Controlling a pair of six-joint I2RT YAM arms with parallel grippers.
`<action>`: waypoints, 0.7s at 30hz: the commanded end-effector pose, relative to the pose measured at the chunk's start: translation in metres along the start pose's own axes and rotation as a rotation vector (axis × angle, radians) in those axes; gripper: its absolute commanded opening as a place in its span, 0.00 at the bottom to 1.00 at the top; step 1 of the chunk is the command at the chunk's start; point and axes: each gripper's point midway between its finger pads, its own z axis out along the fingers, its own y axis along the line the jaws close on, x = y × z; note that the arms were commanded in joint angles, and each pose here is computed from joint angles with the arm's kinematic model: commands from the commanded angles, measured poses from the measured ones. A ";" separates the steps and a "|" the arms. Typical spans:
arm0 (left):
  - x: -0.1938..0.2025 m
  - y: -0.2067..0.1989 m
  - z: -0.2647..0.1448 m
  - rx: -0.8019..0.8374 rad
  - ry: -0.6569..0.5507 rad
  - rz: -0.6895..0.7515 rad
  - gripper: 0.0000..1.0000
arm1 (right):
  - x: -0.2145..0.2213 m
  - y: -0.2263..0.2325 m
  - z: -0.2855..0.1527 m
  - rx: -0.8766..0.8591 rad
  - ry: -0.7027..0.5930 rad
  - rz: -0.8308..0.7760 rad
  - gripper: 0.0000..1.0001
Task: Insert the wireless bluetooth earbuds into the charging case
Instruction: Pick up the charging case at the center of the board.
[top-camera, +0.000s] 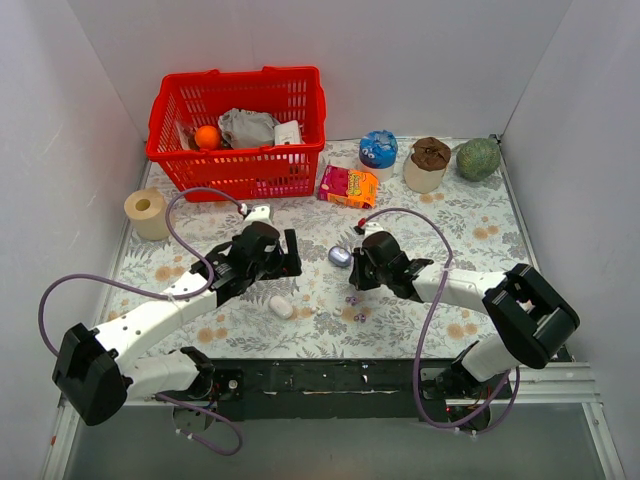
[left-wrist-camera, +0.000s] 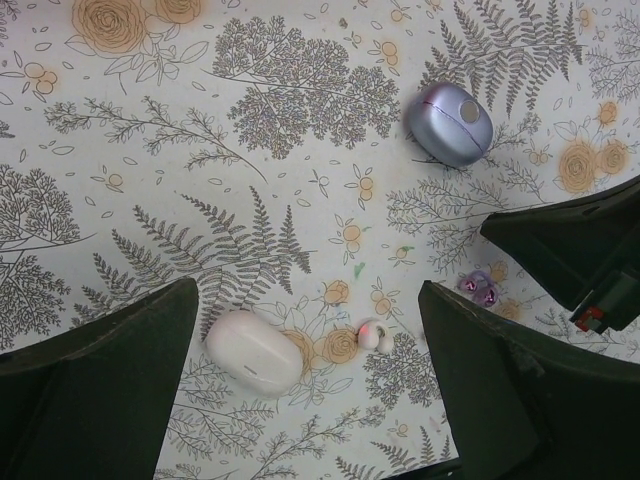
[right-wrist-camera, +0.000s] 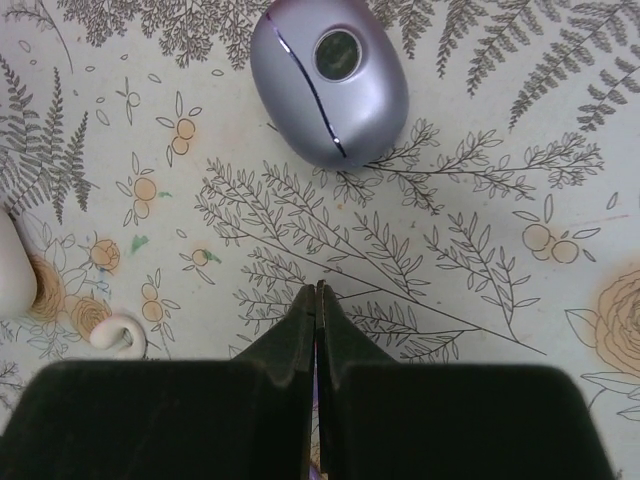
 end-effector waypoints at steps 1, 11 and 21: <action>-0.004 0.009 -0.009 -0.018 -0.035 0.008 0.93 | -0.035 0.004 0.002 -0.006 -0.098 0.017 0.01; 0.029 0.024 -0.007 -0.058 0.064 -0.012 0.93 | -0.024 -0.001 0.005 -0.002 -0.066 0.024 0.01; 0.042 0.029 -0.011 -0.051 0.080 -0.080 0.93 | -0.057 -0.042 0.004 0.053 -0.141 0.122 0.01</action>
